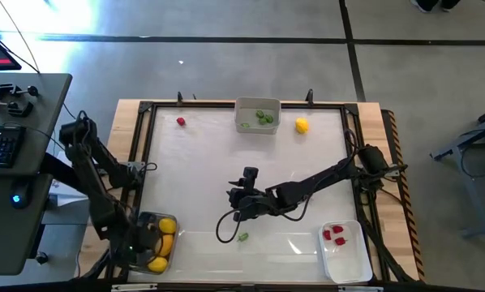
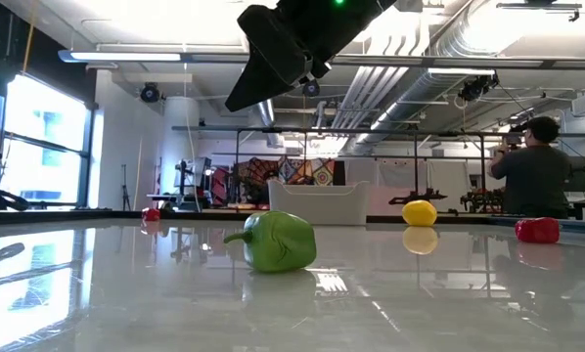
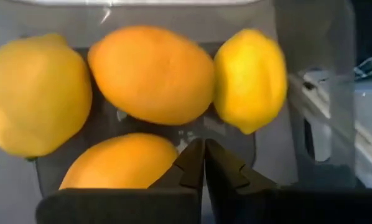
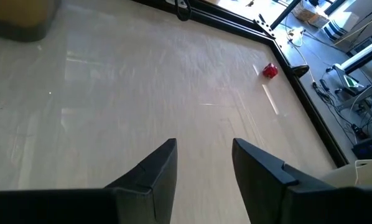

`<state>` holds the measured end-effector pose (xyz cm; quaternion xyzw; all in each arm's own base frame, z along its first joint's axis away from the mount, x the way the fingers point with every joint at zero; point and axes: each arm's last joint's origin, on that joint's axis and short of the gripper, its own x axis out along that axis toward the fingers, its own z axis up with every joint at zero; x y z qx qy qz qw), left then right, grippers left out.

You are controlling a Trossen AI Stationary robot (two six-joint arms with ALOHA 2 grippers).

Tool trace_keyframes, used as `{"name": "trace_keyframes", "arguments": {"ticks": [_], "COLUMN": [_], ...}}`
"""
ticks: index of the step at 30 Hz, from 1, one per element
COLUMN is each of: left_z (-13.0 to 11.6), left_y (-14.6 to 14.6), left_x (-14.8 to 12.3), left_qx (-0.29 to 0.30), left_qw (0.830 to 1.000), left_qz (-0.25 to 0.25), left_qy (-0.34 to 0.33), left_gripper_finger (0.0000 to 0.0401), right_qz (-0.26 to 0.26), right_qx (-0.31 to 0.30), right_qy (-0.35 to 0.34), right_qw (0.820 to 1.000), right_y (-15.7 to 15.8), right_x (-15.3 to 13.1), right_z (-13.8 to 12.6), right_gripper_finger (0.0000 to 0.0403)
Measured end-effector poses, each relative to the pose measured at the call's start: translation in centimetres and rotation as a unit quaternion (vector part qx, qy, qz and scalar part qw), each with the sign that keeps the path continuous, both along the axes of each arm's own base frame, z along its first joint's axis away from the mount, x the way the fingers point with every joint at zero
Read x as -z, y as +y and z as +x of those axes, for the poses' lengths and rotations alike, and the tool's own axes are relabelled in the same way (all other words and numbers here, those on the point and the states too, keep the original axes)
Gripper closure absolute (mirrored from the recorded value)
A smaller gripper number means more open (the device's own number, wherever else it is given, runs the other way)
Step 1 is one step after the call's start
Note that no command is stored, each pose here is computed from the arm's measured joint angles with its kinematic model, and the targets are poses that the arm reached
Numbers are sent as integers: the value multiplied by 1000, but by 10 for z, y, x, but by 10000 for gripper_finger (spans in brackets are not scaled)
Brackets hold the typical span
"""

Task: Sort produce into baskets
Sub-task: Put the lemon into the black bin

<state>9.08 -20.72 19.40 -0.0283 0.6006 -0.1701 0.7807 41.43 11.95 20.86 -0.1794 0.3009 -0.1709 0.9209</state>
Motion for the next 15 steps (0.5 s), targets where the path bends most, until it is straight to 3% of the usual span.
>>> {"name": "trace_keyframes", "arguments": {"ticks": [10, 15], "left_z": [-1, 2], "left_y": [2, 5], "left_x": [23, 25], "left_qx": [-1, -11], "left_qw": [993, 992], "left_qz": [76, 85], "left_qy": [86, 95], "left_gripper_finger": [401, 401], "right_qz": [-1, -1], "right_qx": [0, 0], "right_qy": [2, 2], "right_qw": [1000, 1000], "right_y": [0, 0], "right_x": [0, 0], "right_z": [0, 0], "right_gripper_finger": [258, 258]}}
